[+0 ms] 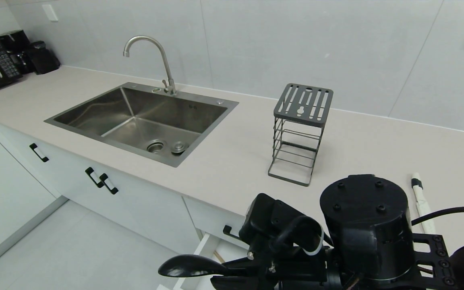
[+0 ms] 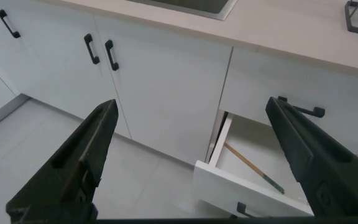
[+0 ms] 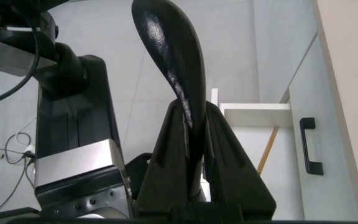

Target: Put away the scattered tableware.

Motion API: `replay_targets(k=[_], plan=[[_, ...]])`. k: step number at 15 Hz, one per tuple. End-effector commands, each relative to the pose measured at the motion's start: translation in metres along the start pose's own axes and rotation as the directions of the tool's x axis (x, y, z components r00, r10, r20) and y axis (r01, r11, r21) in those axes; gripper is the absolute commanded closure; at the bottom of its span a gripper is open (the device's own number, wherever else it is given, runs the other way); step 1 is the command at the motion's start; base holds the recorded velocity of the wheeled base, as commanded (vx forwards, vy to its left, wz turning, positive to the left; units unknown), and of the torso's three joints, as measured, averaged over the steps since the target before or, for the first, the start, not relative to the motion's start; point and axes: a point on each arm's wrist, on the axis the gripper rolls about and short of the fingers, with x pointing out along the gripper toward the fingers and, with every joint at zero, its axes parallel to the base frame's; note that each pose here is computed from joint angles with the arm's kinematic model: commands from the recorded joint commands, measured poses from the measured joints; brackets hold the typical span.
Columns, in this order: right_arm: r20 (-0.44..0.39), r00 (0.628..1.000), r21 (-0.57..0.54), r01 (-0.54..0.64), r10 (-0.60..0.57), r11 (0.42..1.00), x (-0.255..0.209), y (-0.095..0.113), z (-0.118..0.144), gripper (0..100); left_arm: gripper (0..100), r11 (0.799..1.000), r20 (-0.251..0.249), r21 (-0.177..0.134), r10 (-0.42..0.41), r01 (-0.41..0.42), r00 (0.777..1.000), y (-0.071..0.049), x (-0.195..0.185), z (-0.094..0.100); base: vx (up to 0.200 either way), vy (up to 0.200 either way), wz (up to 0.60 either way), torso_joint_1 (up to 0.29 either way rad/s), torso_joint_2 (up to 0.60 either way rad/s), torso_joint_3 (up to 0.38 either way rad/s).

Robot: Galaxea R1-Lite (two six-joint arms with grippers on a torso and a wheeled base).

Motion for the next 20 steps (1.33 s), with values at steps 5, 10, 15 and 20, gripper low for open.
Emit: replay_targets(k=[5, 10, 15, 20], plan=[[0.013, 1.0, -0.002, 0.0, 0.001, 1.0, 0.001, 0.0, 0.004, 100, 0, 1.0, 0.001, -0.001, 0.0, 0.0, 1.0, 0.0, 0.0, 0.0, 0.0, 0.0, 0.0, -0.278, 0.55, 0.266], [0.014, 1.0, -0.005, -0.008, 0.008, 1.0, 0.002, 0.002, 0.005, 100, 0, 1.0, 0.001, -0.001, 0.0, 0.0, 1.0, 0.0, 0.0, 0.0, 0.0, 0.0, 0.0, -0.265, 0.52, 0.249], [0.022, 0.999, -0.013, -0.026, 0.026, 1.0, 0.003, 0.008, 0.008, 100, 0, 1.0, 0.001, -0.001, 0.0, 0.0, 1.0, 0.0, 0.0, 0.0, 0.0, 0.0, 0.0, -0.261, 0.5, 0.234], [0.024, 0.999, -0.012, -0.039, 0.039, 0.999, 0.004, 0.012, 0.009, 100, 0, 1.0, 0.001, -0.001, 0.002, -0.002, 1.0, 0.0, 0.0, 0.0, 0.0, 0.0, 0.0, -0.254, 0.45, 0.203]])
